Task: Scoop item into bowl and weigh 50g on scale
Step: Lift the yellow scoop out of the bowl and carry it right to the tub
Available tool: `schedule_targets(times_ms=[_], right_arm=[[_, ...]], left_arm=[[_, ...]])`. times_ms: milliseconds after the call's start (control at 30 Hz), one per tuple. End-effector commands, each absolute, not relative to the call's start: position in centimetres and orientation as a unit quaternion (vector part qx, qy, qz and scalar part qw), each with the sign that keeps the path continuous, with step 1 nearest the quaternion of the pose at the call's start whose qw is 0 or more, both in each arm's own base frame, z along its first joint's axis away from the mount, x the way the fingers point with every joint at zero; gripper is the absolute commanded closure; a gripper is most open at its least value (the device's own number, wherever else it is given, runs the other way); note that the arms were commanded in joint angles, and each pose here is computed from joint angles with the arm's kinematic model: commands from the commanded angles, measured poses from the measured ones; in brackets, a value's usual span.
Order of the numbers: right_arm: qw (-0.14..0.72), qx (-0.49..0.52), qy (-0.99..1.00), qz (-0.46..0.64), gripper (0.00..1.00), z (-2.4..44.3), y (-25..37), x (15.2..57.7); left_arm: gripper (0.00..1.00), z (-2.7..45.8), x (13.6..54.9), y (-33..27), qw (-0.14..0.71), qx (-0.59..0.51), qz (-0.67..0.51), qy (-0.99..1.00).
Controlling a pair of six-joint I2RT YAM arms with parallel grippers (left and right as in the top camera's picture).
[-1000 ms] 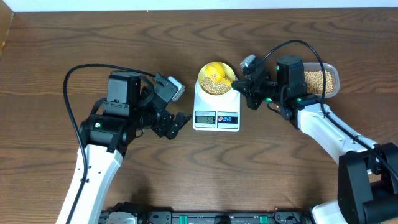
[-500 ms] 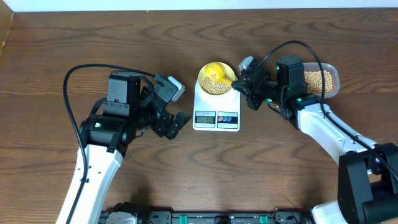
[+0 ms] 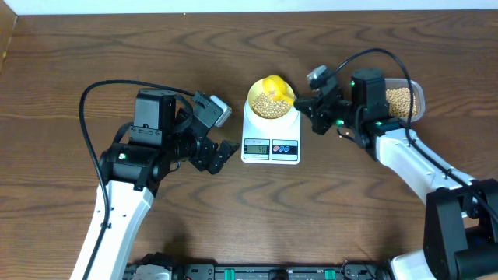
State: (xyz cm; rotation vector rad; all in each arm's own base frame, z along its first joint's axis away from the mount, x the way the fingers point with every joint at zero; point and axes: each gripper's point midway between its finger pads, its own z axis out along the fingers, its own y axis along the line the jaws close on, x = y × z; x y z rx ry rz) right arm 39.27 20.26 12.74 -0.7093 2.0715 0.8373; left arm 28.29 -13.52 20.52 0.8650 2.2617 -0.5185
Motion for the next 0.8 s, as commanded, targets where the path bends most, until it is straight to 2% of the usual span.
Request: schedule_targets(times_ms=[0, 233, 533, 767], right_arm=[[0.371, -0.219, 0.818, 0.380, 0.99, 14.3, 20.0, 39.2], [0.380, -0.155, 0.812, 0.414, 0.99, 17.0, 18.5, 40.0], [0.452, -0.130, 0.793, 0.389, 0.99, 23.0, 13.7, 39.9], [0.430, -0.061, 0.833, 0.342, 0.99, 22.0, 8.0, 38.3]], left_arm=[[0.11, 20.3, 28.2, -13.7, 0.324, 0.337, -0.201, 0.861], [0.11, 20.3, 28.2, -13.7, 0.324, 0.337, -0.201, 0.861], [0.11, 20.3, 28.2, -13.7, 0.324, 0.337, -0.201, 0.861], [0.11, 20.3, 28.2, -13.7, 0.324, 0.337, -0.201, 0.861]])
